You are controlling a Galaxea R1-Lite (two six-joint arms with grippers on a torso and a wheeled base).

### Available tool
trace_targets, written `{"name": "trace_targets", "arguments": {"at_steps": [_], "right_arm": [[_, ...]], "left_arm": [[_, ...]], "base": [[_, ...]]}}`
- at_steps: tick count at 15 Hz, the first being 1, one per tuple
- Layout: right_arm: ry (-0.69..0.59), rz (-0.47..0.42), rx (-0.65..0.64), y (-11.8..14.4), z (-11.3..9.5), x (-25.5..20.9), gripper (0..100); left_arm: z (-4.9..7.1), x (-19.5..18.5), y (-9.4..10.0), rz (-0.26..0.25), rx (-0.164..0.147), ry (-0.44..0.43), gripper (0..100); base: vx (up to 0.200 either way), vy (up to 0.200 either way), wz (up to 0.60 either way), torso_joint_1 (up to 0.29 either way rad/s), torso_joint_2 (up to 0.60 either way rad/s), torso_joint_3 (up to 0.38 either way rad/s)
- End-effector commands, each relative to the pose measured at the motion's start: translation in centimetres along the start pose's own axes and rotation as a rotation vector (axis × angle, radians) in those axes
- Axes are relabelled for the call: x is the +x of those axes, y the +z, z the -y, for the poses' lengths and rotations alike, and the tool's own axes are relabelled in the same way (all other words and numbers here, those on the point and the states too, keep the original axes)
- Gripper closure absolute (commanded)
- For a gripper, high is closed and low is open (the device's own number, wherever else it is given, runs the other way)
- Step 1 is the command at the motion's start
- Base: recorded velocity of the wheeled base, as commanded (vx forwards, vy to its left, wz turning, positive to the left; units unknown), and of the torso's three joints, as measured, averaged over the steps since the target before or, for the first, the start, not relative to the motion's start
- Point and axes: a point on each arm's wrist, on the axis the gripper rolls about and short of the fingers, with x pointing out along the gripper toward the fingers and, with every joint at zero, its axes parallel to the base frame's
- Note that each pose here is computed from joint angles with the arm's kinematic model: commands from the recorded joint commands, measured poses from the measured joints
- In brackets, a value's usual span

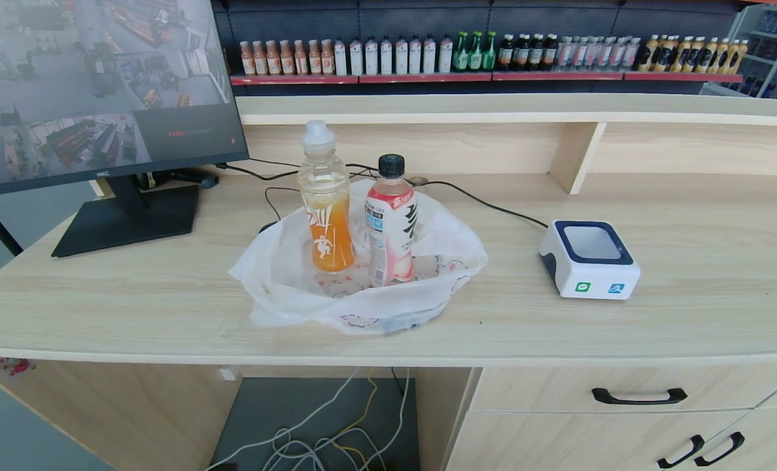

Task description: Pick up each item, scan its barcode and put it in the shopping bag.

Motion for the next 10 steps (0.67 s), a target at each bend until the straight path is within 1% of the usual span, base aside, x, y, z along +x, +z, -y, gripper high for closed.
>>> {"name": "trace_targets", "arguments": {"at_steps": [1,5,7,8,10], "right_arm": [[0.0,-0.004,-0.007,0.0,0.0,0.03,0],[0.002,-0.004,-0.011,0.02,-0.01,0.02,0],[0.007,-0.024,-0.004,0.06,0.0,0.19,0],[0.007,-0.002,-0.01,0.02,-0.01,0.01,0],[0.005,-0.004,-0.01,-0.02,0.0,0.02,0]], "left_arm": [[0.0,0.0,0.0,0.0,-0.002,0.0,0],[0.0,0.0,0.0,0.0,-0.002,0.002,0],[0.0,0.0,0.0,0.0,-0.002,-0.001,0],[0.0,0.0,0.0,0.0,-0.002,-0.001,0],[0.0,0.0,0.0,0.0,-0.002,-0.001,0]], "base": [[0.0,0.0,0.0,0.0,0.0,0.0],[0.0,0.0,0.0,0.0,0.0,0.0],[0.0,0.0,0.0,0.0,0.0,0.0],[0.0,0.0,0.0,0.0,0.0,0.0],[0.0,0.0,0.0,0.0,0.0,0.0]]}}
